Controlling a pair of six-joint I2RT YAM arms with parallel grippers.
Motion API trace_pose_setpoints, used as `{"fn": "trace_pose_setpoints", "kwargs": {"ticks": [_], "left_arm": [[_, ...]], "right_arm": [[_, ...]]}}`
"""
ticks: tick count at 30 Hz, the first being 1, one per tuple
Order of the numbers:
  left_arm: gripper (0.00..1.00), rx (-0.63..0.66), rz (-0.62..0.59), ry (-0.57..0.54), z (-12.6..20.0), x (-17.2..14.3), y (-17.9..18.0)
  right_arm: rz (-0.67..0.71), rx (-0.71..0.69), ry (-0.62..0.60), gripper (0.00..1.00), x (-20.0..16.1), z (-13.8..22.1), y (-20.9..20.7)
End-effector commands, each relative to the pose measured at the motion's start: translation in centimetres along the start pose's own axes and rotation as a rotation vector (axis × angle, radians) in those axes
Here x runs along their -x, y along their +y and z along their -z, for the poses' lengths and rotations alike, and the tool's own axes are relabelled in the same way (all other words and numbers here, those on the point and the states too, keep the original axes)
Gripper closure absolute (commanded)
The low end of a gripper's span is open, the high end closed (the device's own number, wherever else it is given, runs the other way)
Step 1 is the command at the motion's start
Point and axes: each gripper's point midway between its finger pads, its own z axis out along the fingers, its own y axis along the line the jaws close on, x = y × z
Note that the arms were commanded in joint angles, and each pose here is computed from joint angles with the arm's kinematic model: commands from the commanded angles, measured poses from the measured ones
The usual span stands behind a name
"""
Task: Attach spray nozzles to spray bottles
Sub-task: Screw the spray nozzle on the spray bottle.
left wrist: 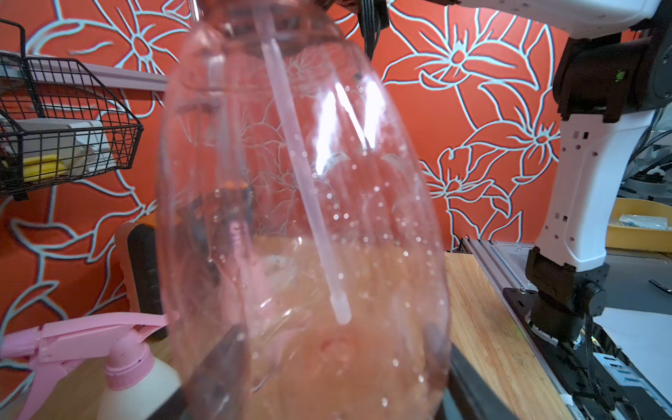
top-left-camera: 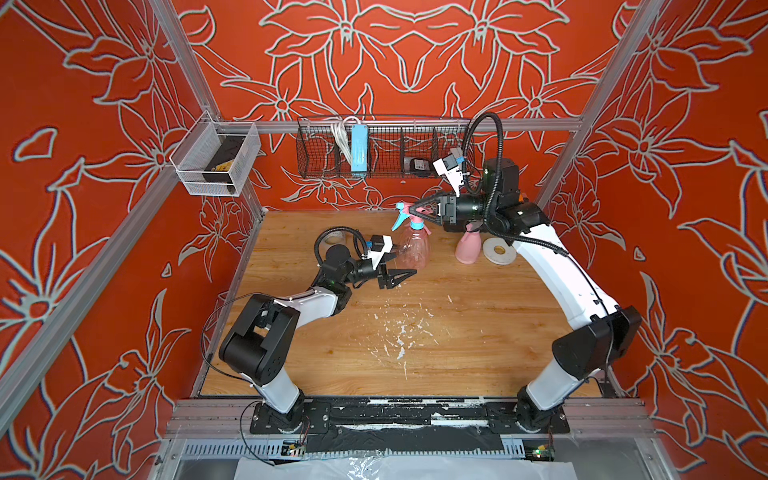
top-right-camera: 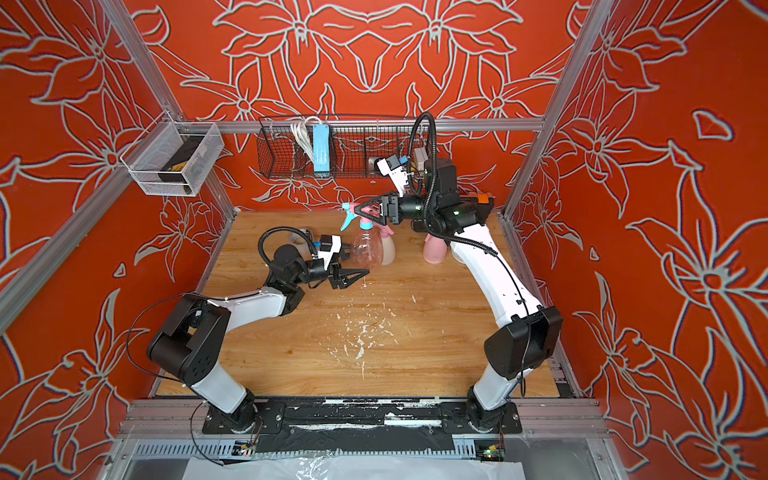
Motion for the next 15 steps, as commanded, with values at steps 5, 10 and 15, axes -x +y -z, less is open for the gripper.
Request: {"fn": "trace_pose_setpoints", "kwargs": {"ticks": [5, 10, 15], "left_arm": [[0.59, -0.02, -0.05, -0.04, -0.05, 2.47, 0.04], [0.59, -0.015, -0.048, -0.038, 0.0, 2.44, 0.14], [0.59, -0.007, -0.051, -0.037, 0.02, 2.44, 0.33]], "right_arm": [[0.052, 0.032, -0.022, 0.49, 0.26, 0.33, 1.77], [0.064, 0.01, -0.032, 0.57, 0.27, 0.42, 1.68], [0.072, -0.013, -0.035, 0.69, 0.08, 0.44, 1.45]]}}
